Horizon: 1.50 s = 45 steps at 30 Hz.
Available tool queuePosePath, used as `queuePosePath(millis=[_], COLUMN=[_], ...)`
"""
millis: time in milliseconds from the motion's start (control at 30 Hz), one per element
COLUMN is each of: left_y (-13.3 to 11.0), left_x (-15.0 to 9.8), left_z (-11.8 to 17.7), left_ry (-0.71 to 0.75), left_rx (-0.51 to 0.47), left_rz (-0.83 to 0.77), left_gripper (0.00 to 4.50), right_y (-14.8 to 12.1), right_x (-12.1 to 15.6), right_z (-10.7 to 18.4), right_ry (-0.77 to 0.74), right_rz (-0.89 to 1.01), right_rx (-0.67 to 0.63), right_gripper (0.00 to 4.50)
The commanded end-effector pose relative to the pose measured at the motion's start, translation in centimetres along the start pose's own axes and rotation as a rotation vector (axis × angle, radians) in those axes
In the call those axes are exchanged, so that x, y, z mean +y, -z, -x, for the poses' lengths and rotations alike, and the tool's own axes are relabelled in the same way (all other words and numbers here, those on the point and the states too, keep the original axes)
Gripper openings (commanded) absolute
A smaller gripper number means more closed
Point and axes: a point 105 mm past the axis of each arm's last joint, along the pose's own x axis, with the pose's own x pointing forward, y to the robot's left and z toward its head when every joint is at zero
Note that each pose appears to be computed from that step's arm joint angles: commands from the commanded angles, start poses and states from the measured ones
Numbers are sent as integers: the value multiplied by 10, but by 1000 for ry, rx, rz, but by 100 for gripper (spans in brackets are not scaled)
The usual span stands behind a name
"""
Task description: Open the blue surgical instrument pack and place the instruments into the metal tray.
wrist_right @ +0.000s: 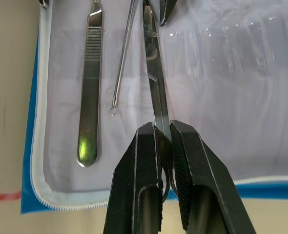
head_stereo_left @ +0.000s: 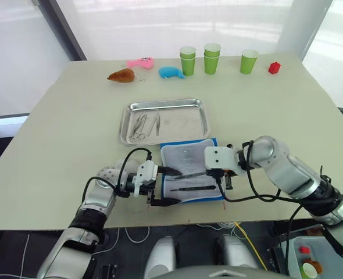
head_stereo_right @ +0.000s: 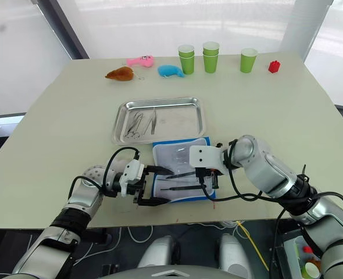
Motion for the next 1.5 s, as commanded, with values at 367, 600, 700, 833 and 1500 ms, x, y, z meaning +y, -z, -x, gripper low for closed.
queuePosePath(millis=[367, 600, 700, 833, 1500], left_y=[56, 56, 56, 55, 55], left_x=[-35, -37, -39, -40, -40], left_z=[-14, -14, -15, -15, -18], left_ry=[68, 63, 72, 79, 58], left_rx=[144, 135, 129, 127, 116], left_rz=[247, 251, 251, 250, 251], left_gripper=[450, 450, 450, 450, 450], right_y=[4, 22, 34, 44, -11], right_x=[-15, -18, -18, -19, -118], right_z=[39, 58, 72, 89, 57], right_ry=[54, 66, 66, 73, 455], right_rz=[57, 40, 37, 39, -558], right_rx=[18, 66, 101, 132, -343], right_gripper=[6, 6, 6, 6, 6])
